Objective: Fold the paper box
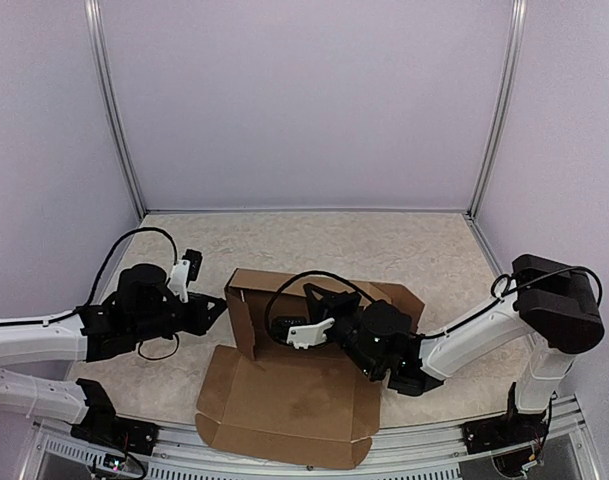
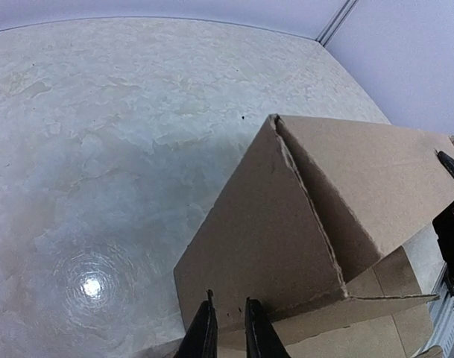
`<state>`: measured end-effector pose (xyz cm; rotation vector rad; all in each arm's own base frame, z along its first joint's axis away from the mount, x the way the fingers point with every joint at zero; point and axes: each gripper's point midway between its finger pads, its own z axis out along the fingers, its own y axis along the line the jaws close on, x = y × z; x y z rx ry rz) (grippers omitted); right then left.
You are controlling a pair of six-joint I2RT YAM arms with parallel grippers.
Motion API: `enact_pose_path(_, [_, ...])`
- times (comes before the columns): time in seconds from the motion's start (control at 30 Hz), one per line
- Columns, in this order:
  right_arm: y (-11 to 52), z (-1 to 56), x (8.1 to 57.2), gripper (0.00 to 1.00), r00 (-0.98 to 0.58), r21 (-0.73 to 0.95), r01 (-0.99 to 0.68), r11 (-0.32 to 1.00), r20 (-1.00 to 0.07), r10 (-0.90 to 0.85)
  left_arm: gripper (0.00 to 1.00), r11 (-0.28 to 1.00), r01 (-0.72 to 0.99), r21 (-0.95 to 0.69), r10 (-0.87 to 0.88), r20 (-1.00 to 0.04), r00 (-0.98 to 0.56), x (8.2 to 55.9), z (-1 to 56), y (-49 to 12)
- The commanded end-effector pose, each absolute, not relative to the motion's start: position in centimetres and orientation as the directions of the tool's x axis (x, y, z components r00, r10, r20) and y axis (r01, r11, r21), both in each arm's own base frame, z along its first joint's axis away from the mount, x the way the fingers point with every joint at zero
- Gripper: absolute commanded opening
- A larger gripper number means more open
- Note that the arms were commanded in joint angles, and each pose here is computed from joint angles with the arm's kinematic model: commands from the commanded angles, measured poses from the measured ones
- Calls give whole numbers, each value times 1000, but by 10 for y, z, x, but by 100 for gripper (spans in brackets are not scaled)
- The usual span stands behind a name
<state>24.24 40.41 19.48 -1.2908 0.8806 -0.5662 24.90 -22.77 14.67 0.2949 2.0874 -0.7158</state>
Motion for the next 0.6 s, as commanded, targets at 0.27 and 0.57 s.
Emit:
enact_pose_path(0.27, [405,173,236,0,558,-970,-148,195,-244,-793,17,827,472,-306,32,-812,-582,239,127,-235])
enact_pose_path(0.57, [404,171,236,0,554,-969,-152,197,-248,-794,20,827,487,-281,70,-808,-585,238,120,-246])
